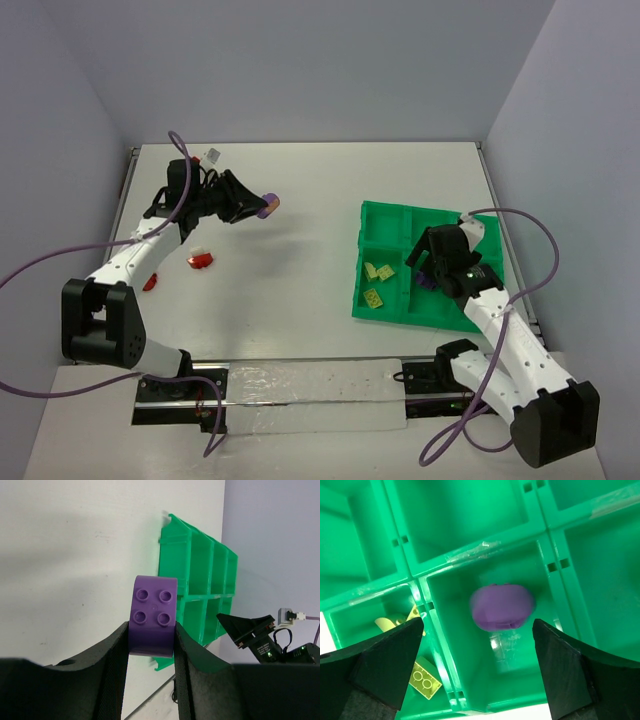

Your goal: Sort the legos into containers by color

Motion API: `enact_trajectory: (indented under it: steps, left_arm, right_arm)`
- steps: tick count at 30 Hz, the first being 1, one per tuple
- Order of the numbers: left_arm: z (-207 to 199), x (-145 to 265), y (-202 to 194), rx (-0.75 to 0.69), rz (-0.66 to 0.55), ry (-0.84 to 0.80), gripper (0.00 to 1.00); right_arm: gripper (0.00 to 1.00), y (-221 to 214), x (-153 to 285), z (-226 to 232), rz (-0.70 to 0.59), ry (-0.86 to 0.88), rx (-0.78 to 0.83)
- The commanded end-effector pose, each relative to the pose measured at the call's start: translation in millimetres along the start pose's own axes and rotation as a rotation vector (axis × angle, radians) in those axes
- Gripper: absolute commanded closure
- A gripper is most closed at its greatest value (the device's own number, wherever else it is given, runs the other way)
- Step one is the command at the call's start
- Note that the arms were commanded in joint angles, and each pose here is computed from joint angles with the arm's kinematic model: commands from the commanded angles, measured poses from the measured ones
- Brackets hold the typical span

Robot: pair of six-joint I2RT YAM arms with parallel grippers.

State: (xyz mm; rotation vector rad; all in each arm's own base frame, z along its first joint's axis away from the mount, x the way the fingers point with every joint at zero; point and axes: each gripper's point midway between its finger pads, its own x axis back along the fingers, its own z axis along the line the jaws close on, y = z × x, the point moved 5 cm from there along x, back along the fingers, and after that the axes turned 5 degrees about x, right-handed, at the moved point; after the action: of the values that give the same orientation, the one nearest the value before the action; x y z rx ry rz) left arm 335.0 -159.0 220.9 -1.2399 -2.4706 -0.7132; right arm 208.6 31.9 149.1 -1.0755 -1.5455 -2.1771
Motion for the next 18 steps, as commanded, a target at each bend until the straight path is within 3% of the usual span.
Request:
enact_trajectory:
  steps: [1, 5, 9, 11, 14, 18]
  left_arm:
    - [-15.8, 2.9, 10.4, -0.053, -0.036, -0.018, 1.0]
    - [-17.4, -0.8, 7.7, -0.082, -0.024, -0.012, 1.0]
    - [-23.0, -3.4, 1.0, -0.099, 0.013, -0.077, 1.0]
    - [-24.7, -3.8, -3.7, -0.107, 0.033, -0.101, 1.0]
    - [-27.7, -2.8, -10.3, -0.125, 0.056, -0.125, 1.0]
    - [-36.8, 3.1, -22.6, -0.111, 0.108, -0.239, 1.0]
  right_arm:
    - [0.02, 27.1, 14.6, 0.9, -0.11, -0.002, -0.055]
    - [0.06, 56.1, 39.3, 32.2, -0.165, 0.197, 0.004]
    - [0.08, 65.7, 80.5, 110.8, -0.188, 0.616, 0.141]
    - [0.09, 62.4, 90.0, 139.0, -0.153, 0.728, 0.191]
    - [0.09, 45.0, 114.0, 192.5, 0.001, 0.938, 0.308]
    - [0.09, 43.7, 132.8, 224.5, -0.032, 1.176, 0.222]
